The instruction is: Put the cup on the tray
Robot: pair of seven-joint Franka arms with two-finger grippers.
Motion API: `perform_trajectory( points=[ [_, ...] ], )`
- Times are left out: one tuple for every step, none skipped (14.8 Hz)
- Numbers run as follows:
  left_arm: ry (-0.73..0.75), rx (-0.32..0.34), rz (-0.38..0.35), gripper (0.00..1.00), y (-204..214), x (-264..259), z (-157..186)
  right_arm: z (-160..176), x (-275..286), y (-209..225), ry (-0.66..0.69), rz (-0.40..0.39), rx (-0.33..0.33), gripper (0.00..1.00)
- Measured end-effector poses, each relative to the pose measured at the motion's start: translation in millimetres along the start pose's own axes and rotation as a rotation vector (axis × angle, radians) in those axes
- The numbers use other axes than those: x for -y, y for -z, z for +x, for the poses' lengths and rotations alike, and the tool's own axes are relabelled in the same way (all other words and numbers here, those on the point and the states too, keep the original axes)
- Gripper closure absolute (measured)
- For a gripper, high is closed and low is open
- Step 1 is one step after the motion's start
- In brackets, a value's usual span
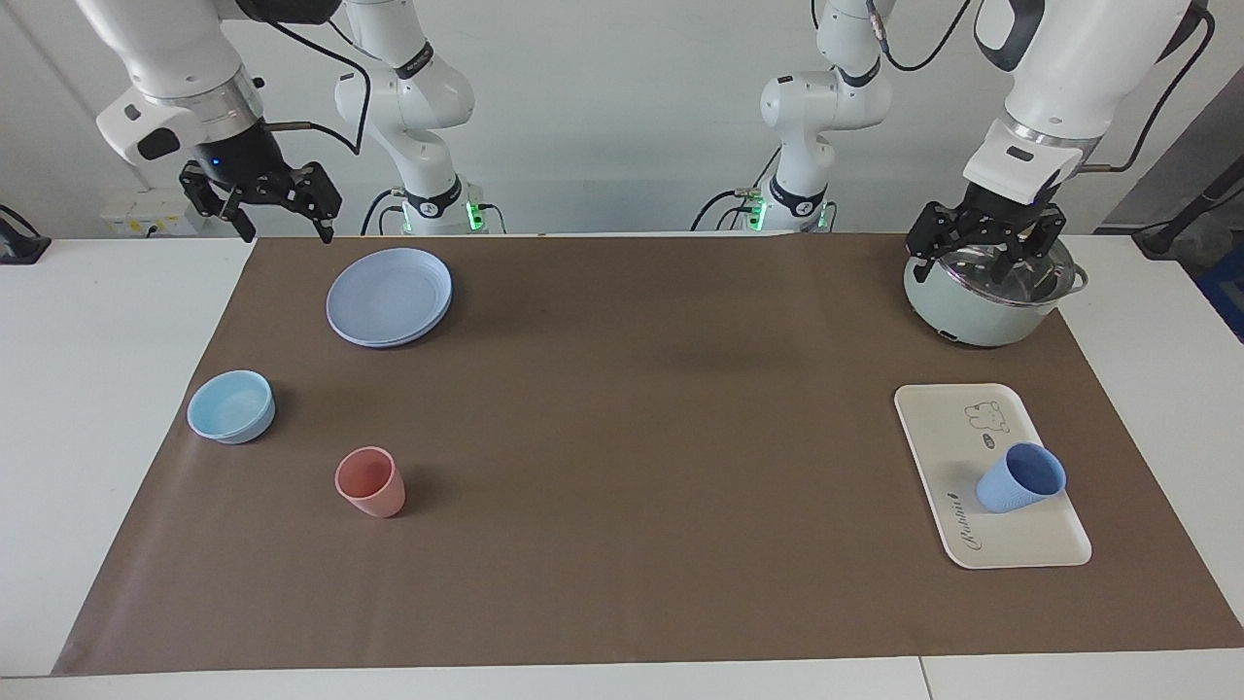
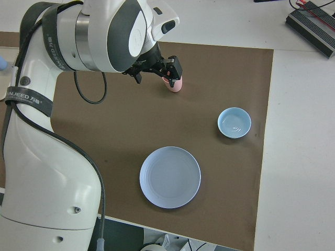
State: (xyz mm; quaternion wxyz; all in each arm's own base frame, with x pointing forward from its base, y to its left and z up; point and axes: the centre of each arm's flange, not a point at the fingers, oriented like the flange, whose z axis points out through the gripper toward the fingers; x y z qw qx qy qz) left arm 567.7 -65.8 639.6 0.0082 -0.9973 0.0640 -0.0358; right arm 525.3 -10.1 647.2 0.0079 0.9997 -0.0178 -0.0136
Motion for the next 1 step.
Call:
perform_trajectory(
  points=[
    [0.0, 0.0, 0.0, 0.0, 0.0, 0.0, 0.0, -0.1, 0.2, 0.1, 0.0, 0.0, 0.0, 0.0]
  ],
)
